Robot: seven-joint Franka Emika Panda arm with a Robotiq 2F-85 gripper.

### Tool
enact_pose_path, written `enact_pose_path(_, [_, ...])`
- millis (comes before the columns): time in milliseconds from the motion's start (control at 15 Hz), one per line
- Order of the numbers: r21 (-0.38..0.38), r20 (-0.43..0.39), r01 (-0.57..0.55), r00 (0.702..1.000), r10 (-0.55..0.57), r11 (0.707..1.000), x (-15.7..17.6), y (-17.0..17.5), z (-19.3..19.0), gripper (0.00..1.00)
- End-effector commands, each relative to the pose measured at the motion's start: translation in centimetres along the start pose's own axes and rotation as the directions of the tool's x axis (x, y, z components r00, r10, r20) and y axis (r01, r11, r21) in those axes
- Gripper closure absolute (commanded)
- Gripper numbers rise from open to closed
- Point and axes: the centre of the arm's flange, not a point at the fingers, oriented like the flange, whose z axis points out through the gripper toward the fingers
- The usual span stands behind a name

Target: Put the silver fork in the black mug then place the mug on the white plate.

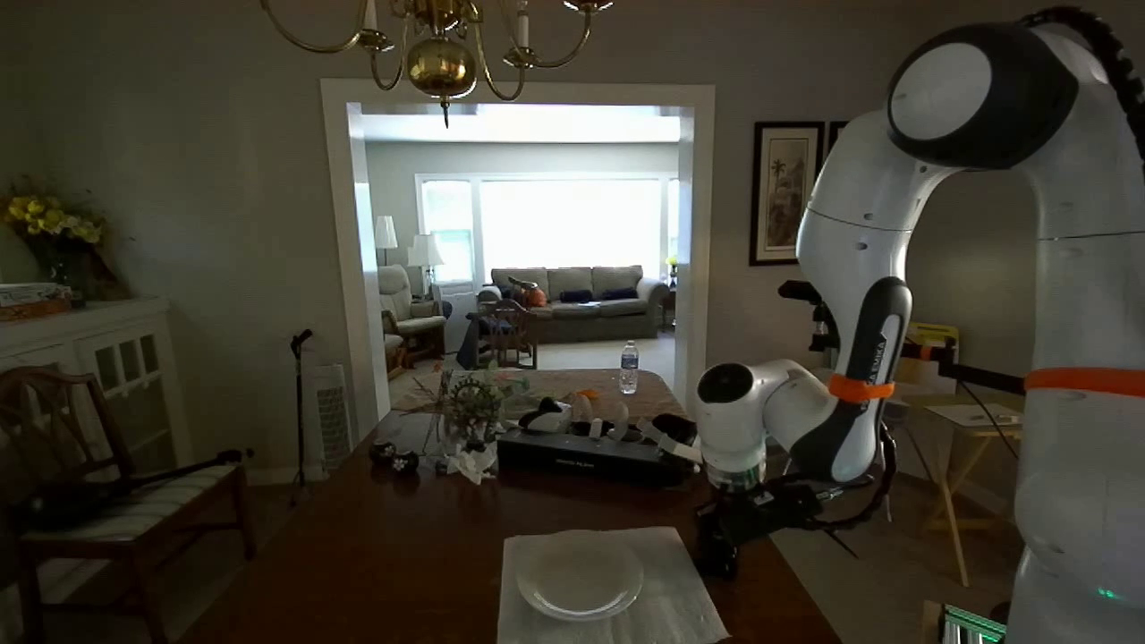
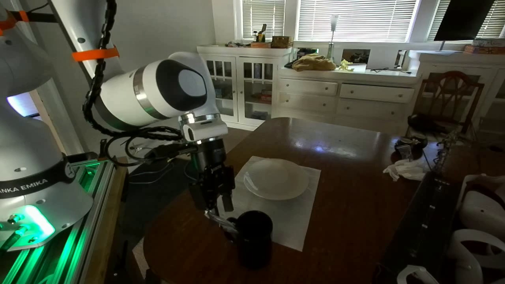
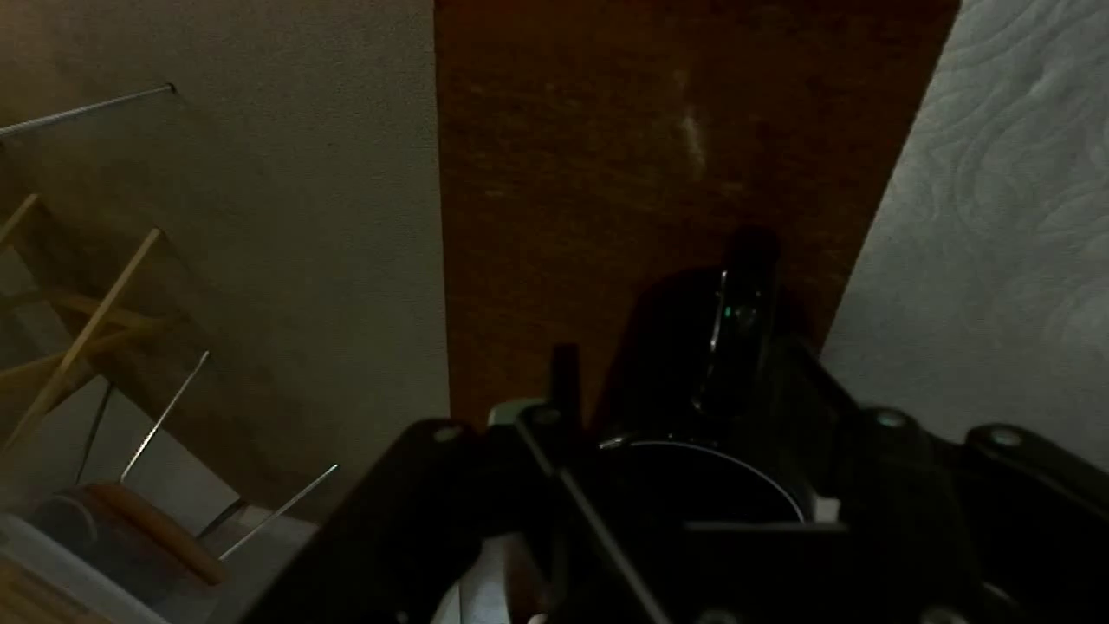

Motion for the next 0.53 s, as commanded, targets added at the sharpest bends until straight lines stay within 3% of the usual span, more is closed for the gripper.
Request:
enact_pose_path(0, [0.043, -0.022, -0.023, 0.999, 0.024, 0.999, -0.38, -0.45, 1.44, 0.46])
enact_pose_path(333, [0.07, -0.021, -0.032, 0.999, 0.034, 0.997, -0.87, -0.97, 1.96, 0.59])
enact_pose_path(467, [0.071, -0.021, -0.032, 0.999, 0.034, 0.997, -1.07, -1.04, 2.3, 0.55])
